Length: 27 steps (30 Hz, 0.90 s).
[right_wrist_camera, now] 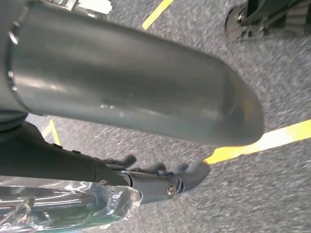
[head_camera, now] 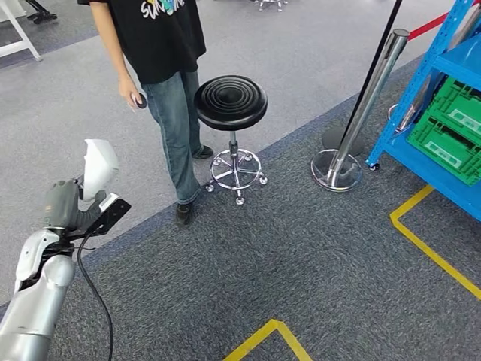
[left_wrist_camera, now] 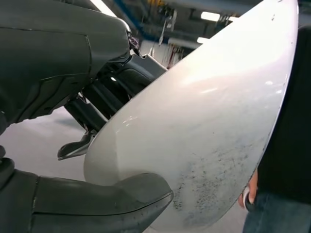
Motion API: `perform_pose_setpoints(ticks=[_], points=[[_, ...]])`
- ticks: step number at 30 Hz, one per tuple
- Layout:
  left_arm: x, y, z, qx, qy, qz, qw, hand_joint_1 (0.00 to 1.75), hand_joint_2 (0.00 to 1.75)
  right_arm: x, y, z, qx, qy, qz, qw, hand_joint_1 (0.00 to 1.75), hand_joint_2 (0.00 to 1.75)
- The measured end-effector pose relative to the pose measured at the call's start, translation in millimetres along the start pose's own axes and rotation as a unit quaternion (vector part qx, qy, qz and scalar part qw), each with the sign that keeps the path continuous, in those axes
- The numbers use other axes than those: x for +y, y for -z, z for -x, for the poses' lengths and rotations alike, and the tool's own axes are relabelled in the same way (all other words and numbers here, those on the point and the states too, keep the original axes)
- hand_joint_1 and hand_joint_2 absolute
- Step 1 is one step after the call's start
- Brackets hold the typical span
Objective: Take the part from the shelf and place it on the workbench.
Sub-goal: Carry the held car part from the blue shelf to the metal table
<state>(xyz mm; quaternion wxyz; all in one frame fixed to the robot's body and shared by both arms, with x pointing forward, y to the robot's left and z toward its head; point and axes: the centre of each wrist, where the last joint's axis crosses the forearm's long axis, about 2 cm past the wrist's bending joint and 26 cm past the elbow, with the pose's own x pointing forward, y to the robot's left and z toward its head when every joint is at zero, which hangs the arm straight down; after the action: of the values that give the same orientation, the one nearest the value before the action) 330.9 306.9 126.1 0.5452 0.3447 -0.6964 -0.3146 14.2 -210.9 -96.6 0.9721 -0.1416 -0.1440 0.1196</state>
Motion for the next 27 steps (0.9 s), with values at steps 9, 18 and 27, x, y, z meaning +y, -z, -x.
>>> perform_pose_setpoints(ticks=[9,18,27], points=[[3.4,-5.8,-3.3,0.003,0.01,-0.016,1.0,1.75,1.75,1.1,0.0,-0.5,-0.001,0.004,-0.001,1.0,0.0,0.0],[10.0,-7.5,-5.2,-0.032,0.1,-0.102,0.989,1.75,1.75,2.7,-0.4,0.1,-0.003,0.001,-0.006,1.0,0.0,0.0],[5.7,-12.4,-9.8,-0.04,0.085,-0.105,0.99,1.75,1.75,4.9,-1.4,2.7,0.0,0.0,-0.009,1.0,0.0,0.0]])
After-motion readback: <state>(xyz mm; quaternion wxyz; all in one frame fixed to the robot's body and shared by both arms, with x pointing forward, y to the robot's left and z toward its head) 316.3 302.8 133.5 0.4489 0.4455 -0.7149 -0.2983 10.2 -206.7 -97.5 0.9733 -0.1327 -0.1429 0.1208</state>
